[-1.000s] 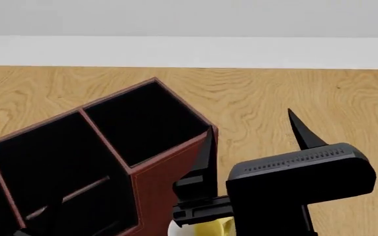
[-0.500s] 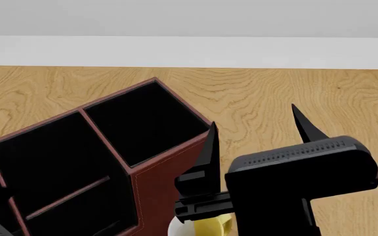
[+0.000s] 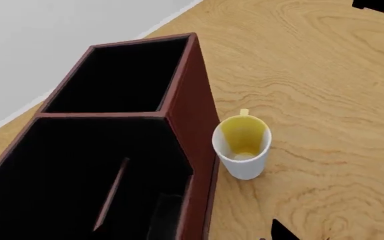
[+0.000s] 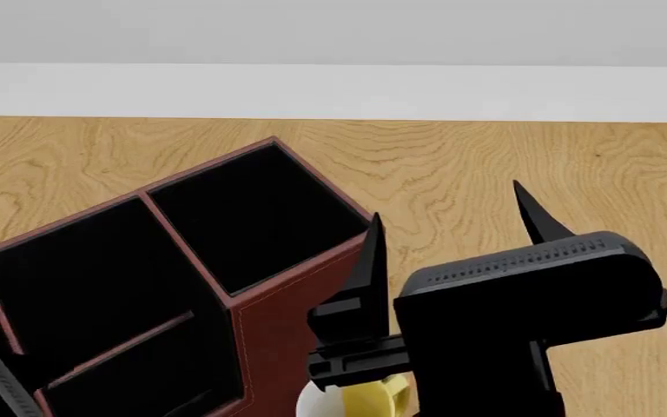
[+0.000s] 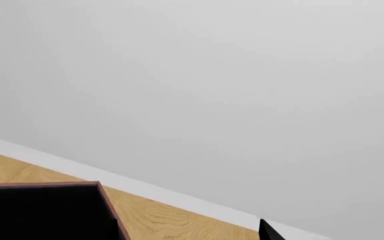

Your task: Pick up the book and place it in the front compartment of the caddy.

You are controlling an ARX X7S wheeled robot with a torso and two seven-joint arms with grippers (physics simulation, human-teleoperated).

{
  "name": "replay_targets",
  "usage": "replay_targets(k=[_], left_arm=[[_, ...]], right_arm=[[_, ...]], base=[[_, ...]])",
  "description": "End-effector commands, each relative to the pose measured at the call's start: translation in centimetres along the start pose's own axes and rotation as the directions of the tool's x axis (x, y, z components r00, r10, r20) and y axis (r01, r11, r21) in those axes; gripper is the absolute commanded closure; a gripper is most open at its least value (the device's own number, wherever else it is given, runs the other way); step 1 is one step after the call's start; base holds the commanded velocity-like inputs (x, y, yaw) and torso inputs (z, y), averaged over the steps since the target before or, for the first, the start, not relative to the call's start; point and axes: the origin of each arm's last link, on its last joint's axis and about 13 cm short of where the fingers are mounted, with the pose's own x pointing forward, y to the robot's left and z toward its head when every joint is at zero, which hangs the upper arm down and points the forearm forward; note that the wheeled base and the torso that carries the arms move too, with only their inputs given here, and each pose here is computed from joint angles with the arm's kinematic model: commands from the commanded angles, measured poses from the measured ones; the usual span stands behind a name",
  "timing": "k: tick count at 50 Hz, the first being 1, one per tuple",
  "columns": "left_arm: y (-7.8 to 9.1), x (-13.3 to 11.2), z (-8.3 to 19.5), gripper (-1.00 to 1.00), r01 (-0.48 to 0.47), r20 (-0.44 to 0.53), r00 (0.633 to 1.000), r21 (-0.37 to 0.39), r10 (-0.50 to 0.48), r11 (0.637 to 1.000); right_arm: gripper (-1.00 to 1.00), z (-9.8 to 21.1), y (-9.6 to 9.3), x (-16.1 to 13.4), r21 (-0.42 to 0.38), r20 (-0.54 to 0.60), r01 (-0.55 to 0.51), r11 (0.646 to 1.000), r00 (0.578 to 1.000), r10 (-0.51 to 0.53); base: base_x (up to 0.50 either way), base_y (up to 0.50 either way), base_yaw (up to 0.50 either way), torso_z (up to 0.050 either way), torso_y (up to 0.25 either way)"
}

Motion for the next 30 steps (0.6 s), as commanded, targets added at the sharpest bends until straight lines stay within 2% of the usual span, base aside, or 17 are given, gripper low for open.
replay_targets(k=[1,12,30], left_arm=[[-0.8,0.1,-0.1,-1.00,0.073,-0.035,0.997,0.029,-0.072,0.997],[-1.6,0.3,-0.6,-1.00,0.117,-0.065,0.991,0.045,-0.114,0.992],[-1.8,0.3,-1.4,-1.00,0.141,-0.126,0.983,0.069,-0.132,0.988]], right_arm=[[-1.00,-0.1,-0.1,-0.1,-0.001,-0.005,0.001,1.000,1.000,-0.001],[-1.00,-0.4,0.1,-0.1,0.004,-0.012,-0.003,1.000,1.000,0.003],[-1.00,-0.4,0.1,-0.1,0.002,-0.013,-0.003,1.000,1.000,0.003]], base=[[0.00,0.00,0.00,0.000,0.000],[0.00,0.00,0.00,0.000,0.000],[0.00,0.00,0.00,0.000,0.000]])
